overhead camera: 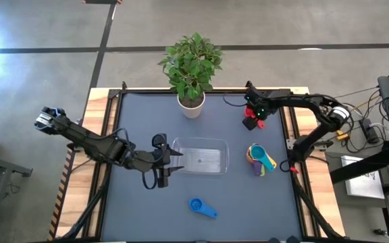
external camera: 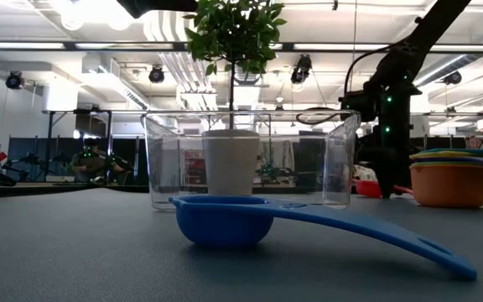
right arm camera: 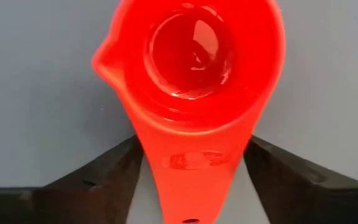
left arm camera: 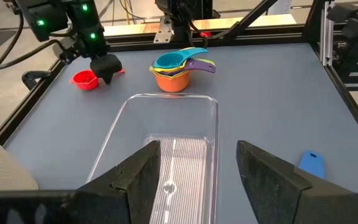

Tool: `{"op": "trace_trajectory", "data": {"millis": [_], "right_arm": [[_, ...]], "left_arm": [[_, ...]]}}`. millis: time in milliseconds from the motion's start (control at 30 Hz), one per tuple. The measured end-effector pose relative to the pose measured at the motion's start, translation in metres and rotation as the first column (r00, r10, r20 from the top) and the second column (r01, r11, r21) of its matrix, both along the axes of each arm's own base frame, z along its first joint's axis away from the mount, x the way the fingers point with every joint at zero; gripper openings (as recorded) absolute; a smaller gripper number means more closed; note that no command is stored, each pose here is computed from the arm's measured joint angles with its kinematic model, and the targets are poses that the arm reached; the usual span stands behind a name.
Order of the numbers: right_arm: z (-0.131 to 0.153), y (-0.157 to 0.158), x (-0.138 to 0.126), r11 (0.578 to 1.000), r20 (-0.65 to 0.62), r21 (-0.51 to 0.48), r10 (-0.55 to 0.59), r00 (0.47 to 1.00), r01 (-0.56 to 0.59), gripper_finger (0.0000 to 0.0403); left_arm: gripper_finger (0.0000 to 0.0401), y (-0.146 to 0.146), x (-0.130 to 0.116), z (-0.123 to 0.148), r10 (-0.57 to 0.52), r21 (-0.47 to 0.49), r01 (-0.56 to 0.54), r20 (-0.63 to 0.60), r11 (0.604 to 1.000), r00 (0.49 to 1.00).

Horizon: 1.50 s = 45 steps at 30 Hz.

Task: Nest measuring cups in basket
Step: Stack the red measuring cup on top of the light blue measuring cup

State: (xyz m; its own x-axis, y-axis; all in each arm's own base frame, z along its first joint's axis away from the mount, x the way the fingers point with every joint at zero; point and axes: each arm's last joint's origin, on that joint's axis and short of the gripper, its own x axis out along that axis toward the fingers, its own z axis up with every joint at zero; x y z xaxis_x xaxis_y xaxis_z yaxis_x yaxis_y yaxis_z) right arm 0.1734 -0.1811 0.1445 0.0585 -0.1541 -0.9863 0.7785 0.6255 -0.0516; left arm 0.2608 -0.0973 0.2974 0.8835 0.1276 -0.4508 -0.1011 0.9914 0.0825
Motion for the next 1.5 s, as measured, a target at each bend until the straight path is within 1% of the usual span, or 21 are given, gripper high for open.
{"op": "trace_trajectory", "data": {"millis": [67,167,300,400,533,667,733,867,967,1033,1133,1200,1300,1433,1500], "right_arm": [[0.003,0.001,0.000,1.000,0.011,-0.009,0.014,1.000,-0.014,0.0216],[0.010,0.001,-0.002,0.998,0.017,-0.048,0.031,0.999,-0.030,0.0161],[0.020,0.004,-0.004,0.997,0.046,-0.076,0.029,0.999,-0.025,0.0159],[0.031,0.008,-0.008,0.996,0.073,-0.094,0.008,0.997,-0.001,0.0157],[0.049,0.022,-0.019,0.997,0.079,-0.079,-0.020,0.997,0.026,0.0155],[0.072,0.051,-0.033,0.997,0.077,-0.047,-0.054,0.996,0.058,0.0153],[0.084,0.069,-0.041,0.996,0.099,-0.034,-0.079,0.992,0.083,0.0152],[0.103,0.107,-0.057,0.991,0.190,0.049,-0.135,0.972,0.128,0.0151],[0.113,0.129,-0.064,0.986,0.274,0.087,-0.158,0.949,0.139,0.0151],[0.117,0.141,-0.064,0.988,0.313,0.103,-0.142,0.939,0.115,0.0150],[0.118,0.156,-0.059,0.991,0.334,0.110,-0.105,0.937,0.072,0.0150],[0.116,0.166,-0.054,0.995,0.313,0.094,-0.070,0.947,0.042,0.0149],[0.112,0.182,-0.048,0.997,0.286,0.077,-0.047,0.957,0.026,0.0149],[0.106,0.206,-0.045,0.998,0.257,0.053,-0.043,0.965,0.031,0.0148],[0.103,0.217,-0.044,0.998,0.244,0.056,-0.049,0.969,0.036,0.0148]], "left_arm": [[0.0194,0.000,0.000,0.000,0.000,0.000,0.000,0.000,1.000,1.000],[0.0194,0.000,0.000,0.000,0.002,-0.002,-0.002,0.001,1.000,1.000],[0.0194,0.000,0.000,0.000,0.004,-0.006,-0.004,0.002,1.000,1.000],[0.0194,0.000,0.000,0.000,0.007,-0.012,-0.007,0.002,1.000,1.000],[0.0194,0.000,0.000,0.000,0.010,-0.016,-0.010,0.001,1.000,1.000],[0.0194,0.000,0.000,0.000,0.012,-0.019,-0.012,-0.001,1.000,1.000],[0.0194,0.000,0.000,0.000,0.012,-0.019,-0.012,0.000,1.000,1.000],[0.0194,0.000,0.000,0.000,0.014,-0.020,-0.014,0.005,1.000,1.000],[0.0194,0.001,0.000,0.000,0.018,-0.022,-0.017,0.006,1.000,1.000],[0.0194,0.002,0.001,0.000,0.022,-0.023,-0.021,0.008,1.000,1.000],[0.0194,0.003,0.002,0.001,0.033,-0.034,-0.033,0.017,0.999,0.999],[0.0194,0.005,0.002,0.001,0.044,-0.044,-0.043,0.018,0.998,0.999],[0.0194,0.005,0.002,0.001,0.050,-0.056,-0.049,0.020,0.997,0.999],[0.0194,0.005,0.002,0.000,0.057,-0.067,-0.056,0.013,0.996,0.998],[0.0194,0.005,0.002,0.000,0.057,-0.069,-0.056,0.012,0.996,0.998]]}}
